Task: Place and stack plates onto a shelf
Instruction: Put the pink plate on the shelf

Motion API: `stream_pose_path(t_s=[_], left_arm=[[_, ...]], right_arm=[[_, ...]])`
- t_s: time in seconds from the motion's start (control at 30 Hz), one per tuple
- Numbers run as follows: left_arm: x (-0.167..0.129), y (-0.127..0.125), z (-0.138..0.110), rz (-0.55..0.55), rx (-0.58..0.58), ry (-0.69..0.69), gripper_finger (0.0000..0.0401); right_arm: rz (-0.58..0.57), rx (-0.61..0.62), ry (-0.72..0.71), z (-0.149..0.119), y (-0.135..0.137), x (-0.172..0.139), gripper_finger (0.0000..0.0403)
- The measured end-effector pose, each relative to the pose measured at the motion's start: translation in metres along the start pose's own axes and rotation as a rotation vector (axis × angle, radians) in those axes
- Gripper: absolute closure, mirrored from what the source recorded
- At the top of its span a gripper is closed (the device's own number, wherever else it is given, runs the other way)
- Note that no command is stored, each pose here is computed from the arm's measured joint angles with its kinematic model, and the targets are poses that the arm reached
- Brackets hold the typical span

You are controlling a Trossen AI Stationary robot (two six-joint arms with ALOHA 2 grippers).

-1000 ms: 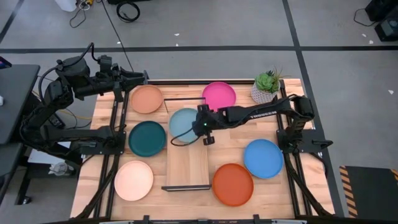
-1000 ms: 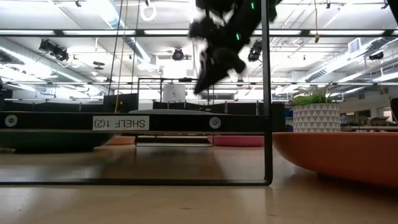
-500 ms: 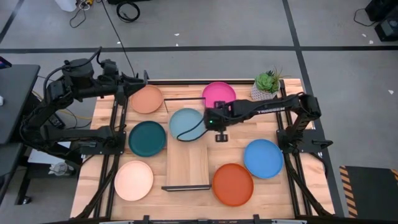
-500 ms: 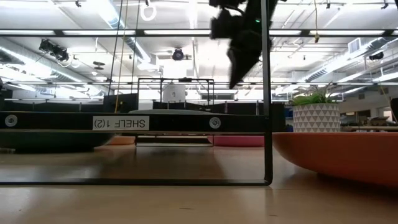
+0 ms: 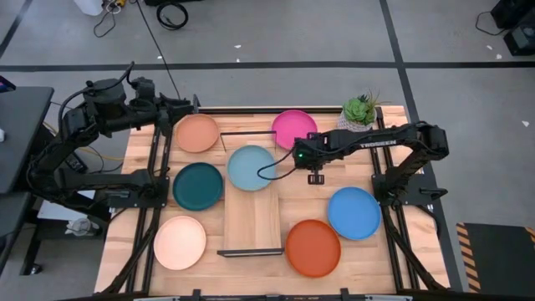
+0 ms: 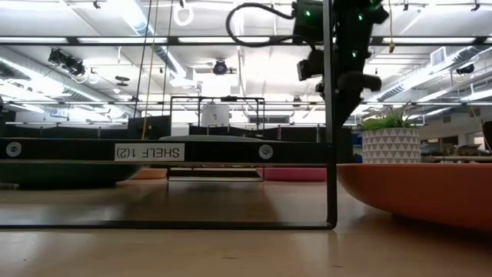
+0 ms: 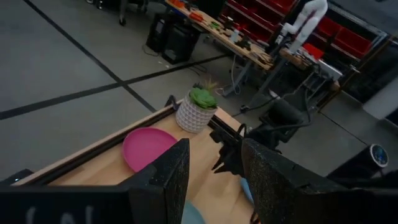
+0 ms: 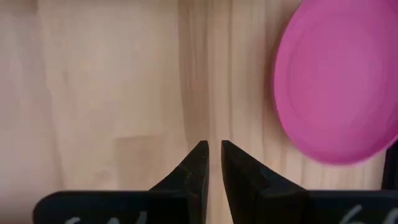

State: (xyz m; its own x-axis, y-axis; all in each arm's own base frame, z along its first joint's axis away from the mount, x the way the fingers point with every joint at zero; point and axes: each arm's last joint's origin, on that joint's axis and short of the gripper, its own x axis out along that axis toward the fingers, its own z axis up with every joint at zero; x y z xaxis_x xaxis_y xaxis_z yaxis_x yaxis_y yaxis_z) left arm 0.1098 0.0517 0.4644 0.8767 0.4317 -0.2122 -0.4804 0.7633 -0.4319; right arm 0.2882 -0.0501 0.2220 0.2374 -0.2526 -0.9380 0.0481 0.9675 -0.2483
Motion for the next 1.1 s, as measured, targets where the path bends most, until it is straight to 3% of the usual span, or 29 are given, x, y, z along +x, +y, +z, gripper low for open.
stream_pose_path(t_s=[0.17,0.47,0.67,0.9,1.1], left_arm=[[0.0,-0.001,0.002,-0.006,-0.024,-0.02,0.0245],[0.002,-0.002,0.005,-0.015,-0.033,-0.052,0.0245],[0.002,-0.002,0.005,-0.016,-0.054,-0.052,0.0245],[0.002,-0.002,0.005,-0.016,-0.054,-0.052,0.0245],[0.002,-0.002,0.005,-0.012,-0.052,-0.054,0.0245]], right_arm=[[-0.04,0.006,-0.071,-0.009,-0.013,0.021,0.0348],[-0.081,0.129,-0.087,-0.02,-0.047,0.045,0.0302],[-0.002,0.142,-0.179,-0.019,-0.067,0.053,0.0263],[-0.024,0.116,-0.224,-0.025,-0.073,0.066,0.0233],[-0.039,0.115,-0.229,-0.036,-0.065,0.078,0.0231]])
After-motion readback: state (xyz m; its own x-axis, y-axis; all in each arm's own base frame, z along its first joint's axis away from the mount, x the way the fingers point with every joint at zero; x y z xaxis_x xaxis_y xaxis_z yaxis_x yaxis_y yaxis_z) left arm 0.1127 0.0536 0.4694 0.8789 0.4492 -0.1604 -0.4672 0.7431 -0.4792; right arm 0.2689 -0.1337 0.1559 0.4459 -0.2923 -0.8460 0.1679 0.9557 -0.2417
